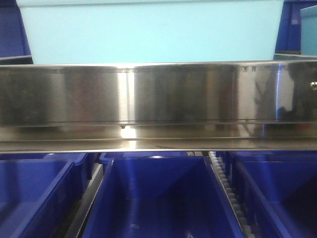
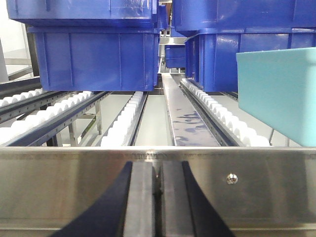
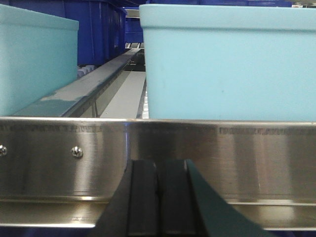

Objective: Move two blue bins to right shelf middle

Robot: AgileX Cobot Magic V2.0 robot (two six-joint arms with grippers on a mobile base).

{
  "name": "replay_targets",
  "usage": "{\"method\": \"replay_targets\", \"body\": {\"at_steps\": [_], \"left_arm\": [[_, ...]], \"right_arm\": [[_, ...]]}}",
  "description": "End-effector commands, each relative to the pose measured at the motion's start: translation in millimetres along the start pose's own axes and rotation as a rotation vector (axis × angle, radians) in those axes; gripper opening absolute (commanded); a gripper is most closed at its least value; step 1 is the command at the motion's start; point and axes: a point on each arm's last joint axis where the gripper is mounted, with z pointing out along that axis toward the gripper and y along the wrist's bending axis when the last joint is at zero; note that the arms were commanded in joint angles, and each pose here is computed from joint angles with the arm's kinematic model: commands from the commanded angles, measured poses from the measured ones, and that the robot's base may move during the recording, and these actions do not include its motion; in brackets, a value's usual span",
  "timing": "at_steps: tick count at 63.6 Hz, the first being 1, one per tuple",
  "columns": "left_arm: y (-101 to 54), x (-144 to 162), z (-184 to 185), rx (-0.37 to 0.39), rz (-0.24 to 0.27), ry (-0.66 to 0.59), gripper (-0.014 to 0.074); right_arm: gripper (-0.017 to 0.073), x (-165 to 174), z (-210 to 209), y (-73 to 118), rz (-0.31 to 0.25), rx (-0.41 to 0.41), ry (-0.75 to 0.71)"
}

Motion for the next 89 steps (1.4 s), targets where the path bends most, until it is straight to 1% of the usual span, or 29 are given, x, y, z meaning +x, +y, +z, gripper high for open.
{"method": "replay_targets", "body": {"at_steps": [1, 18, 21, 25, 34, 37, 40, 46, 48, 53, 59, 62, 63, 65, 68, 69, 71, 72, 79, 80, 84, 89], "left_arm": [[0.3, -2.9, -0.4, -0.004, -0.003, -0.024, -0.0111], [0.2, -5.2, -0.5, -0.003, -0.003, -0.049, -0.0111], [0.3, -5.5, -0.5, -0.003, -0.003, -0.052, -0.0111], [0.3, -8.9, -0.7, -0.004, -0.003, -0.089, -0.0111], [0.7, -19.0, -2.2, -0.007, -0.009, -0.202, -0.0111], [0.7, -20.6, -2.5, -0.008, -0.009, -0.214, -0.0111], [1.0, -29.4, -4.1, -0.008, -0.009, -0.227, -0.0111], [1.8, -54.5, -9.8, -0.009, -0.001, -0.253, -0.0106], [2.1, -63.0, -12.4, -0.01, 0.006, -0.257, -0.0095], [3.1, -86.2, -20.9, -0.016, 0.028, -0.261, -0.0031], [4.5, -111.0, -25.5, -0.021, 0.039, -0.216, 0.0097], [5.1, -121.1, -25.5, -0.025, 0.045, -0.188, 0.0167], [5.3, -124.0, -25.2, -0.025, 0.045, -0.178, 0.0202], [5.7, -131.4, -24.1, -0.025, 0.045, -0.156, 0.0258], [6.2, -140.7, -21.0, -0.025, 0.044, -0.132, 0.0316], [6.3, -144.5, -19.2, -0.025, 0.044, -0.126, 0.0342], [6.5, -149.1, -16.5, -0.025, 0.044, -0.117, 0.037], [6.6, -151.3, -15.1, -0.025, 0.044, -0.114, 0.0383], [6.8, -162.3, -1.5, -0.022, 0.042, -0.09, 0.0466], [6.9, -163.6, 0.0, -0.022, 0.042, -0.087, 0.0476], [7.0, -166.0, 6.9, -0.021, 0.042, -0.066, 0.0513], [6.7, -171.9, 17.2, -0.012, 0.042, -0.024, 0.0552]], "right_arm": [[-0.0158, -1.4, -0.3, 0.0, -0.006, -0.001, -0.017], [-0.0158, -2.6, -0.4, -0.1, -0.006, 0.0, -0.031], [-0.0158, -4.9, -0.5, -0.3, -0.006, 0.002, -0.056], [-0.0158, -8.6, -0.7, -0.6, -0.006, 0.006, -0.096], [-0.0158, -22.8, -3.3, -1.6, -0.006, 0.018, -0.255], [-0.0158, -26.9, -4.4, -1.9, -0.006, 0.022, -0.301], [-0.0158, -28.6, -4.9, -1.9, -0.006, 0.021, -0.303], [-0.0158, -54.0, -12.7, -0.6, -0.006, 0.014, -0.334], [-0.0158, -61.9, -15.7, 0.0, -0.007, 0.01, -0.326], [-0.0158, -87.1, -27.2, 1.6, -0.009, 0.001, -0.34], [-0.0151, -111.4, -33.0, 3.0, -0.011, -0.007, -0.312], [-0.0104, -120.7, -33.2, 3.5, -0.011, -0.01, -0.293], [-0.0083, -123.8, -33.0, 3.6, -0.012, -0.011, -0.29], [-0.002, -130.8, -32.1, 3.9, -0.012, -0.012, -0.278], [0.0077, -139.3, -29.3, 4.2, -0.012, -0.013, -0.261], [0.0132, -142.5, -27.6, 4.3, -0.012, -0.013, -0.255], [0.0209, -146.4, -25.3, 4.3, -0.012, -0.013, -0.247], [0.0268, -148.1, -23.9, 4.4, -0.012, -0.013, -0.243], [0.0564, -155.1, -11.7, 4.4, -0.011, -0.012, -0.201], [0.058, -155.4, -9.4, 4.3, -0.011, -0.012, -0.192], [0.0568, -154.3, -3.9, 4.2, -0.011, -0.012, -0.169], [0.0568, -157.5, 0.9, 3.8, -0.01, -0.007, -0.194]]}}
